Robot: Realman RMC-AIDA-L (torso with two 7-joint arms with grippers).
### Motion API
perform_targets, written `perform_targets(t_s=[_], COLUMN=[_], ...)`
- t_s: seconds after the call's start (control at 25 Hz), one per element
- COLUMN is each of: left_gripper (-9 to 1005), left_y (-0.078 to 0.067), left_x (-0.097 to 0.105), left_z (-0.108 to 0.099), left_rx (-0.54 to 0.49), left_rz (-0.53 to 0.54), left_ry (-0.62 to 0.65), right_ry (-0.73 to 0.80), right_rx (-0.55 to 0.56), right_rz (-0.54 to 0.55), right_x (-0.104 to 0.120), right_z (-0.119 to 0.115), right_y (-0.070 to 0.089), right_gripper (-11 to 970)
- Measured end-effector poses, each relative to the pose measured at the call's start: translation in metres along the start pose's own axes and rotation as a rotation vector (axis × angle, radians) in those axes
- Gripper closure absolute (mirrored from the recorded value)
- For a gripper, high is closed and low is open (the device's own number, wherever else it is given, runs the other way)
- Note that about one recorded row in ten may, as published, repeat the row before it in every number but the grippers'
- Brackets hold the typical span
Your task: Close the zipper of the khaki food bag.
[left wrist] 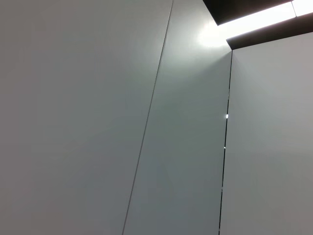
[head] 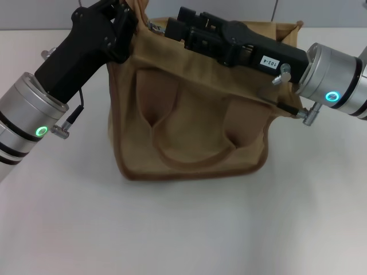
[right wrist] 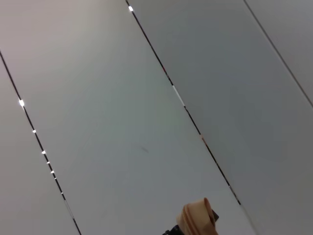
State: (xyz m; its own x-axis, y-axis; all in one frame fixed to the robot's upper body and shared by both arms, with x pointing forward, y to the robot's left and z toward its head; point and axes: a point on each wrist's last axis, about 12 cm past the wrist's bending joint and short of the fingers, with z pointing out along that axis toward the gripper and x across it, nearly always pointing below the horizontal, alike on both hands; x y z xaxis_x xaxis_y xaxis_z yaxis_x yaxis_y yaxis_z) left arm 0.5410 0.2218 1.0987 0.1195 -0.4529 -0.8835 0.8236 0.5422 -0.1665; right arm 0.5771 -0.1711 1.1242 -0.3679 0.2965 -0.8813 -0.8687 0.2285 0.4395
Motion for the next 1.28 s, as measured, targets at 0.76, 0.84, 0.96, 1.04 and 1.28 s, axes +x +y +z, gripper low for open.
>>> perform_targets(t_s=[0.76,0.84,0.96,1.04,1.28], left_gripper=[968,968,968,968,967], left_y=[-0.0015,-0.0014,-0.0011,-0.0011,-0.0010], left_x=[0.0007,0.0009,0.0010,0.0010,0.0010], left_z=[0.0017,0.0017,0.0017,0.0018,0.0021], left_rx=[0.006,0.004,0.003,0.003,0.003], left_rz=[-0.002,-0.001,0.000,0.000,0.001], left_ry=[-0.004,-0.003,-0.002,-0.002,-0.001], right_ry=[0.009,0.006,0.005,0.007,0.010], right_rx=[-0.004,-0.014,-0.022,-0.027,-0.030], right_rz=[0.218,0.222,0.223,0.230,0.235], right_x=[0.0035,0.0040,0.0040,0.0038,0.0036], right_z=[-0.0003,-0.0013,-0.0014,-0.0004,0.0012], right_y=[0.0004,0.0018,0.0028,0.0031,0.0033], right_gripper=[245,245,245,245,245])
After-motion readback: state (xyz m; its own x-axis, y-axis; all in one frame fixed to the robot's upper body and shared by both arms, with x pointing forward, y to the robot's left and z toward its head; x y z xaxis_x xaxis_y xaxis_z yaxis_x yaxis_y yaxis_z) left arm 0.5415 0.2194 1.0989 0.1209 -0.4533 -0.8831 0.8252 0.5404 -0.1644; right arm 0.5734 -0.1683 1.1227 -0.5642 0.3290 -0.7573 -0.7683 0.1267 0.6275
